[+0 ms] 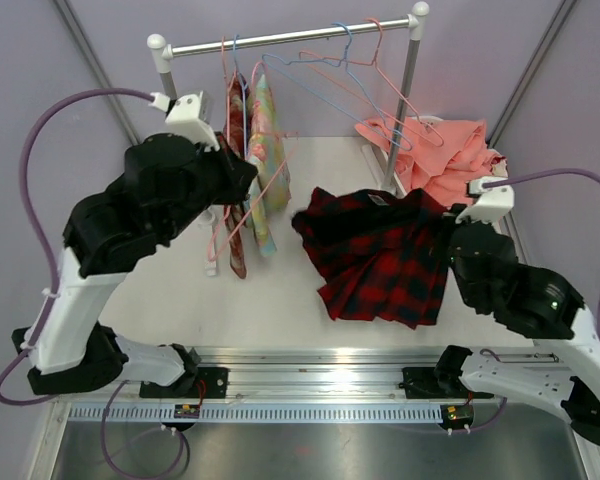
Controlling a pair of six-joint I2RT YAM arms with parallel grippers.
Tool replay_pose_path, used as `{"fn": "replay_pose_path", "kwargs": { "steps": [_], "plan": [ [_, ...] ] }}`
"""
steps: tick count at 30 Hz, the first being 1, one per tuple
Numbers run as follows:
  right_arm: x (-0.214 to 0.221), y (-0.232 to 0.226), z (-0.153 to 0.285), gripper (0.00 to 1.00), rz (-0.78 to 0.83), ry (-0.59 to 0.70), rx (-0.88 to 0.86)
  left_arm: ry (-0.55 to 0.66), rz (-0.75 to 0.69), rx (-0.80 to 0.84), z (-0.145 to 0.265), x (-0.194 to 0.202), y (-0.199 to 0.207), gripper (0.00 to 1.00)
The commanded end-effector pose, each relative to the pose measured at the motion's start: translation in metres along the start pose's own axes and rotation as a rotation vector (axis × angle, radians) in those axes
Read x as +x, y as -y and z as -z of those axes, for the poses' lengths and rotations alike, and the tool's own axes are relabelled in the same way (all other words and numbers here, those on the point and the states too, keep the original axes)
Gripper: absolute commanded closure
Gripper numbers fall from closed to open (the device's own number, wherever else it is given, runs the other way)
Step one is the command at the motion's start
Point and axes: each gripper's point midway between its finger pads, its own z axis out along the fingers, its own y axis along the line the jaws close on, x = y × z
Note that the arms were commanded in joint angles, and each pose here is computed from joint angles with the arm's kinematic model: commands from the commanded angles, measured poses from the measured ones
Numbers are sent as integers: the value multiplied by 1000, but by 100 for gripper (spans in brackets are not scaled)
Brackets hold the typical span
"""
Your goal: Remove the skirt from the hanger
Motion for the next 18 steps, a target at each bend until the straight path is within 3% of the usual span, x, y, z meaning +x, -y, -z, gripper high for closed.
{"fn": "replay_pose_path", "kwargs": {
  "steps": [1, 7, 11, 18],
  "plan": [
    [-52, 43, 16, 100, 21, 129, 202, 269, 9, -26, -26, -69, 20, 100],
    [-100, 41, 28, 100, 8, 204, 199, 371, -3, -1, -88, -103, 45, 100],
    [-130, 39, 32, 100, 14, 277, 199, 430, 13, -27, -123, -128, 31, 100],
    [-173, 10, 31, 100, 126, 370, 93, 378, 33, -46, -196, -124, 1, 100]
  ]
}}
